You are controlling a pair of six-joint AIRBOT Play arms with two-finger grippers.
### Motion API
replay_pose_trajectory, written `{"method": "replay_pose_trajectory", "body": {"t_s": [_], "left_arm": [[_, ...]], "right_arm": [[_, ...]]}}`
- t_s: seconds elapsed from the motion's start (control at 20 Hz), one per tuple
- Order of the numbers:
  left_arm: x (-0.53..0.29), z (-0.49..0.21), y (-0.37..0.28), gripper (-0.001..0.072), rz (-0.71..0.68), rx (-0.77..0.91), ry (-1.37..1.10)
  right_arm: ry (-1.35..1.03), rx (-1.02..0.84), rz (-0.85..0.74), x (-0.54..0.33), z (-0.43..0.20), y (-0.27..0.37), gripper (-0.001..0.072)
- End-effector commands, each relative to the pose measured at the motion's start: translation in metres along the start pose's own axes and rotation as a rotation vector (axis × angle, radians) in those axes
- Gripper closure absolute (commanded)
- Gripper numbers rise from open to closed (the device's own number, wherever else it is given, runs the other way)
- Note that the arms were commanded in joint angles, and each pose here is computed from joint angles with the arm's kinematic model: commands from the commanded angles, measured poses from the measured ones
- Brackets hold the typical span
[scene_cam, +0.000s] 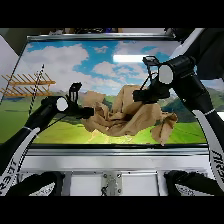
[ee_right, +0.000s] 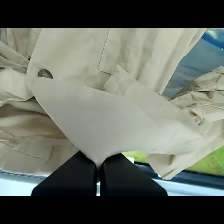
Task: Fold the clothes and pants, and hang the long-sleeved shirts on hangers.
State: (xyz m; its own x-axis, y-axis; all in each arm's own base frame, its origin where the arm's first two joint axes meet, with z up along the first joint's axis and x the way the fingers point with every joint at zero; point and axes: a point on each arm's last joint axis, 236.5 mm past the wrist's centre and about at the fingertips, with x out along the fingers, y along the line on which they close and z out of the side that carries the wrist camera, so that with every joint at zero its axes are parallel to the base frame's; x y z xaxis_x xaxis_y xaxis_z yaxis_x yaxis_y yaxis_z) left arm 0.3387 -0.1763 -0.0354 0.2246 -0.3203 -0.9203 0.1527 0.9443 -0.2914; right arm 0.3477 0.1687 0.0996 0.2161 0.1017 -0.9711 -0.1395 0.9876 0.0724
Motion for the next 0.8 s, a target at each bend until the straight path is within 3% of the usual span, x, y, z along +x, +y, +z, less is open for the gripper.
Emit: {"method": "replay_pose_trajectory", "body": {"t_s": [0.0,0.1,0.25,0.45,0.6,0.75], "left_arm": [[-0.009,0.021,-0.002,0.0693,-0.001,0.050,0.019],[-0.078,0.069,-0.017,0.0693,-0.034,0.072,-0.135],[-0.242,0.113,-0.076,0.0693,-0.153,0.164,-0.477],[-0.415,0.069,-0.156,0.0693,-0.300,0.366,-0.838],[-0.476,0.023,-0.188,0.0693,-0.389,0.487,-0.953],[-0.481,0.016,-0.183,0.0694,-0.319,0.516,-0.981]], "right_arm": [[-0.003,-0.045,-0.004,-0.009,0.001,-0.007,0.0698],[-0.026,-0.060,-0.008,-0.044,0.008,-0.021,0.0698],[-0.184,-0.032,0.012,-0.132,0.023,-0.034,0.0698],[-0.459,0.002,0.077,-0.232,0.013,-0.035,0.0698],[-0.598,0.038,0.120,-0.279,-0.010,-0.039,0.0699],[-0.734,0.078,0.136,-0.314,-0.015,-0.046,0.0700]]}}
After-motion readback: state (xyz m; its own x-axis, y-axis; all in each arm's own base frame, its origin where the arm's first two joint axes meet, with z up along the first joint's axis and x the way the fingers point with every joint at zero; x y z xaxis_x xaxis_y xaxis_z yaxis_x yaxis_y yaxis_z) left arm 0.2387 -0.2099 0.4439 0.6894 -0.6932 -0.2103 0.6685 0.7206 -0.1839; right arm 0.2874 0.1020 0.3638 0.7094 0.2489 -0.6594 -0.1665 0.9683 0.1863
